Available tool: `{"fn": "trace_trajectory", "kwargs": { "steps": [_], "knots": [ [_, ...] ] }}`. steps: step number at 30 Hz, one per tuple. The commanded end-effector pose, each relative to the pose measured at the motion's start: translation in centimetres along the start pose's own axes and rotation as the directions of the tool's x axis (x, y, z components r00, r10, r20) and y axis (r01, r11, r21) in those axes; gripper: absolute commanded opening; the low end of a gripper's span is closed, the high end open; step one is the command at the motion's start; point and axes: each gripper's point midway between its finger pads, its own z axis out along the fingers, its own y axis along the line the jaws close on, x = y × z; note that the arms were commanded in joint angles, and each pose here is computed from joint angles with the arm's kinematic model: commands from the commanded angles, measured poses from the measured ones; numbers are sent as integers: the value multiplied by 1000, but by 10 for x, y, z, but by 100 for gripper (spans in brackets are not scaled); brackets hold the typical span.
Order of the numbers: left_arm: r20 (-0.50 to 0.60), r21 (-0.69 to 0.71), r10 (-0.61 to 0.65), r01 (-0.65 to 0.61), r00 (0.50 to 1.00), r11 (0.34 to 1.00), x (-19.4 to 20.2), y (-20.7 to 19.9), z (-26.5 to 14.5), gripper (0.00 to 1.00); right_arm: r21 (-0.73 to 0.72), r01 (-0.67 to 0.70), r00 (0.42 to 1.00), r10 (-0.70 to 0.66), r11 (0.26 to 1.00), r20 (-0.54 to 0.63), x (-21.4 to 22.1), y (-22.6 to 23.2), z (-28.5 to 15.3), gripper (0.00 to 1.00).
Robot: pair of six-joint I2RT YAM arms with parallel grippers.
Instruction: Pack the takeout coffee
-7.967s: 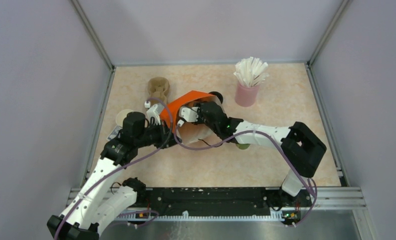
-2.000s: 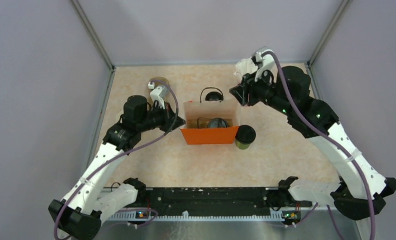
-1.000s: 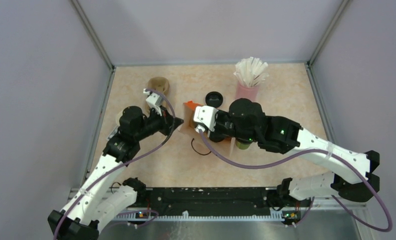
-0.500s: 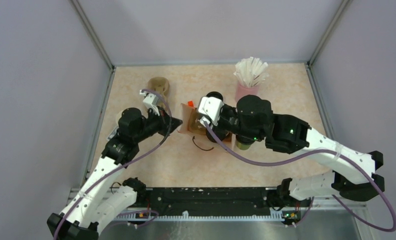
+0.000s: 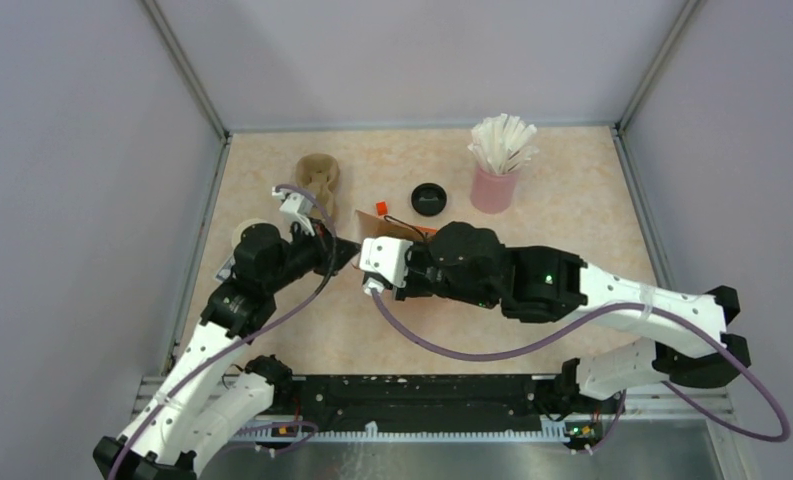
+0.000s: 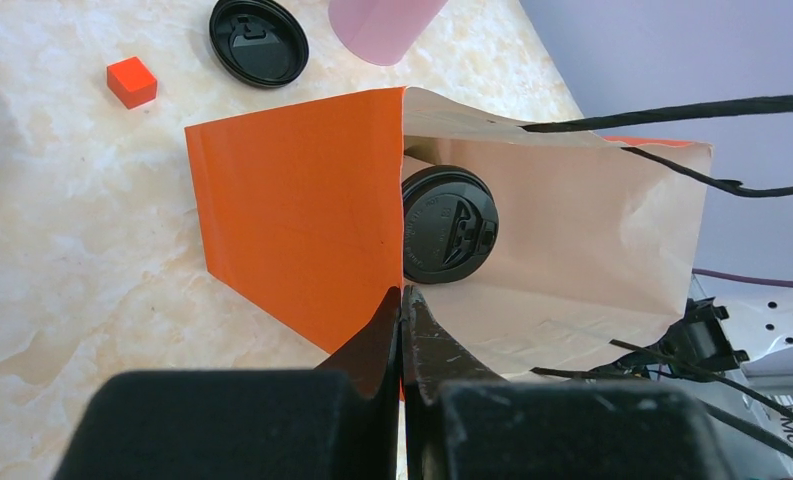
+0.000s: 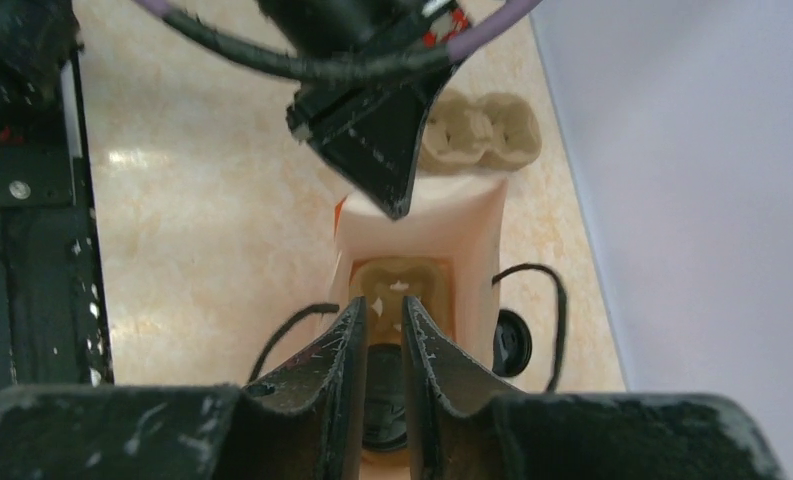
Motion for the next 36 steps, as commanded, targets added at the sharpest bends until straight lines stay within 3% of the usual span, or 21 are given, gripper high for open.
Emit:
{"fn": "trace_trajectory", "kwargs": {
  "steps": [1,6,21,36],
  "knots": [
    [50,24,27,-28,998,999,-5,-5,-7,0,33,0,992,4,999,-123,37,5,18,17],
    [51,47,37,-39,998,998,10,-4,-15,0,48,-4,964,17,999,-266,86,3,32,14],
    [42,72,51,-54,998,996,27,-4,-26,0,-34,78,877,-84,996,-474,164,15,72,4],
    [35,27,80,-81,996,996,29,4,-29,0,-78,90,756,-119,993,-643,229,18,50,1]
  ]
}}
